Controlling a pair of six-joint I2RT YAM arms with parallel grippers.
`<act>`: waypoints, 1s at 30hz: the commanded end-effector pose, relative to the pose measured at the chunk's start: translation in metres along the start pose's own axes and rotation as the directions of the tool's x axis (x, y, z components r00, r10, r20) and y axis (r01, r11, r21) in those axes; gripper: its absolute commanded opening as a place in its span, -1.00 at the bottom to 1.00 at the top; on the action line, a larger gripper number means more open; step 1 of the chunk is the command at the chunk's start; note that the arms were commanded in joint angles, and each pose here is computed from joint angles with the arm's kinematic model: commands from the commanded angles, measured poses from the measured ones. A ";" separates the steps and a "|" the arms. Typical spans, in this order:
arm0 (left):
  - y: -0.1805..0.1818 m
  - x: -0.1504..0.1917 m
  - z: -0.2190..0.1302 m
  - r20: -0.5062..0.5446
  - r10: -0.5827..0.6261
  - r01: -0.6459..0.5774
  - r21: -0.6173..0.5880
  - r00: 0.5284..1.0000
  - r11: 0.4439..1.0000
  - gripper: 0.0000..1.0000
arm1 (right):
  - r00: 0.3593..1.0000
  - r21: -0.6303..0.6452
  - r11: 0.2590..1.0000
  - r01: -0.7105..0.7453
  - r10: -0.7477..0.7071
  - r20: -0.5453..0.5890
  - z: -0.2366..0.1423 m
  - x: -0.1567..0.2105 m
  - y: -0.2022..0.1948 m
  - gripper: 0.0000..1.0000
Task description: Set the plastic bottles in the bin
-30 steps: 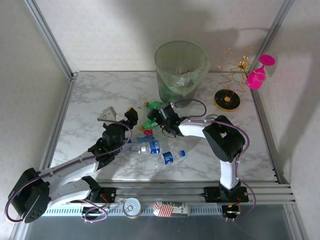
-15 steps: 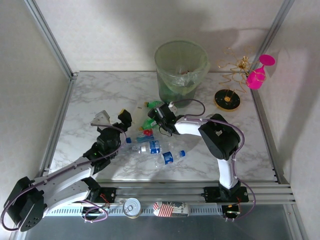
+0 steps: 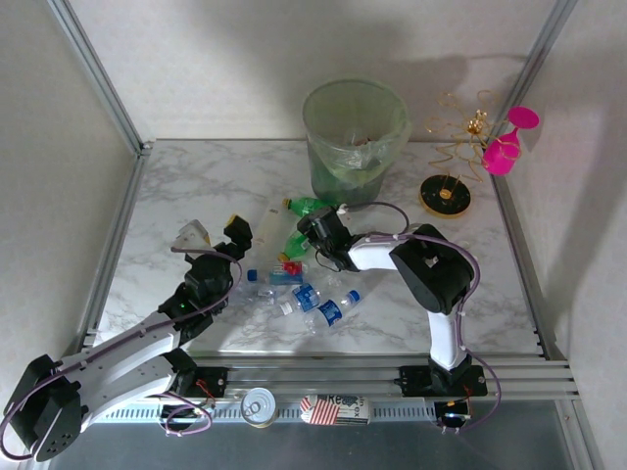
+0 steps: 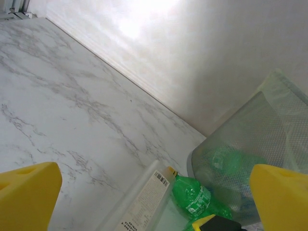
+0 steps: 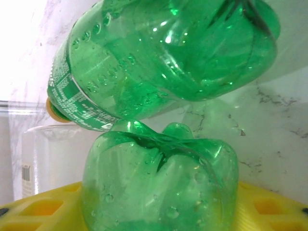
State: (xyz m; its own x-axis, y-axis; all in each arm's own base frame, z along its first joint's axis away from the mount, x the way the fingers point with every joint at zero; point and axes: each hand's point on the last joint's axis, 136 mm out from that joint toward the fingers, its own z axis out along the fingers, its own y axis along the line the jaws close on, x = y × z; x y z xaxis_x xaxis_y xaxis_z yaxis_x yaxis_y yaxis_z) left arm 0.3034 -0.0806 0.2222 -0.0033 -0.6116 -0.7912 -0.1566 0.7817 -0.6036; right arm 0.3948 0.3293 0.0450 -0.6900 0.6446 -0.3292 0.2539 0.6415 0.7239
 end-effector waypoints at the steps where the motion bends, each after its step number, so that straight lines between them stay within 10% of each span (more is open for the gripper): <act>1: 0.006 -0.005 0.000 0.022 -0.023 0.024 -0.020 0.999 1.000 0.99 | 1.000 -0.013 1.000 -0.006 0.006 0.005 0.006 -0.007 -0.013 0.04; 30: 0.026 -0.024 0.013 0.047 -0.093 0.095 -0.036 0.995 0.995 0.99 | 0.935 -0.373 0.867 0.329 -0.246 0.254 -0.133 -0.066 0.102 -0.28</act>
State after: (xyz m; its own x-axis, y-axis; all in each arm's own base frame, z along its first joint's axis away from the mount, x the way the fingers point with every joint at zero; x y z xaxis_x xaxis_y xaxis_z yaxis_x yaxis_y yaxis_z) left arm 0.3098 -0.0438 0.2268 0.0733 -0.6583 -0.7492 -0.2080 0.7246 -0.6570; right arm 0.3802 0.3061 0.1967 -0.5919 0.5910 -0.5481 -0.1731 0.5709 0.8026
